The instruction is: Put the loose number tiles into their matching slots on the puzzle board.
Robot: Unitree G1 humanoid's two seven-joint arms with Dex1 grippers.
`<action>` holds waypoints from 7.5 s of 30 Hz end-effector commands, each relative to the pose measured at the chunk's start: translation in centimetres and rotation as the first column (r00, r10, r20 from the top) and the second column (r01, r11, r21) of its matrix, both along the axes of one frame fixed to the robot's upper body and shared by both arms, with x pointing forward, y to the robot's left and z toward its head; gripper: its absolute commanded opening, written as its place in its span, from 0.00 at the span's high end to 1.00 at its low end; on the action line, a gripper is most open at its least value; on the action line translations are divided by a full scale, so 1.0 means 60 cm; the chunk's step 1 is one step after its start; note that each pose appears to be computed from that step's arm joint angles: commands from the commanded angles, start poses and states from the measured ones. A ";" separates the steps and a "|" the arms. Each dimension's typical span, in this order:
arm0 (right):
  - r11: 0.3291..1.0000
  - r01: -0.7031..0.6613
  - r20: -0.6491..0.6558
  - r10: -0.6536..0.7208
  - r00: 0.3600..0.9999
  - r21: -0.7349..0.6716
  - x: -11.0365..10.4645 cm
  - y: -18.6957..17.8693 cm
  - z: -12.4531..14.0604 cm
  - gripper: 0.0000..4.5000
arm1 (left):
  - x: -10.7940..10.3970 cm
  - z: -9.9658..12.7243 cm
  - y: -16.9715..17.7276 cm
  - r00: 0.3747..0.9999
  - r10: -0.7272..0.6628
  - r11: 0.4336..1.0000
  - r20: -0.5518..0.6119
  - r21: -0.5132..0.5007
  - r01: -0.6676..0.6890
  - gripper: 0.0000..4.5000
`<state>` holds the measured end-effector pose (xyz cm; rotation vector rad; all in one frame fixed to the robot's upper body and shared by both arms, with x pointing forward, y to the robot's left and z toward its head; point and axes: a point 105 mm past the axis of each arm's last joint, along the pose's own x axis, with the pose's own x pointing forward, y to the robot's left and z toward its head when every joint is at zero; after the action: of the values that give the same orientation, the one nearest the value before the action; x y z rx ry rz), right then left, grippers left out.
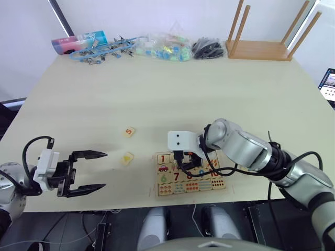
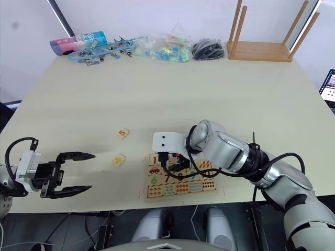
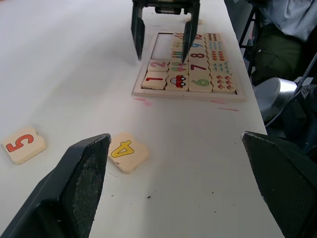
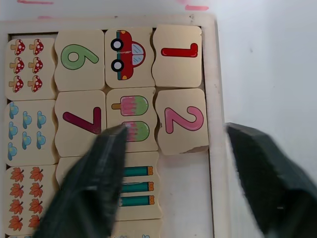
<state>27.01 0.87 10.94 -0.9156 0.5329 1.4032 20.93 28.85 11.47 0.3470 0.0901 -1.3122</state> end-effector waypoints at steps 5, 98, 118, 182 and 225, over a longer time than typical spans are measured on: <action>0.999 -0.023 0.041 0.022 0.999 0.029 0.005 0.003 0.024 0.01 | -0.005 0.010 0.001 1.000 -0.025 1.000 0.013 0.002 0.025 0.00; 0.414 0.488 -0.028 -0.740 0.672 0.769 -0.176 -0.503 -0.017 0.01 | 0.027 -0.043 0.058 0.942 0.335 0.939 -0.028 -0.073 -0.336 0.00; 0.437 0.448 -0.027 -0.692 0.722 0.780 -0.181 -0.501 -0.035 0.01 | 0.029 -0.044 0.051 0.949 0.315 0.946 -0.037 -0.076 -0.316 0.00; 0.625 0.434 -0.047 -0.536 0.843 0.649 -0.078 -0.398 -0.058 0.01 | 0.040 -0.015 -0.008 0.998 0.052 0.998 -0.028 -0.028 -0.053 0.00; 0.178 0.764 -0.260 -0.872 0.415 0.620 -0.075 -0.314 -0.091 0.67 | 0.043 0.001 -0.015 0.999 0.020 0.999 -0.030 -0.036 -0.021 0.00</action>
<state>22.36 -18.05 5.20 -0.0071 0.2463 0.4100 23.81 27.90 10.79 0.2833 0.1012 -1.2680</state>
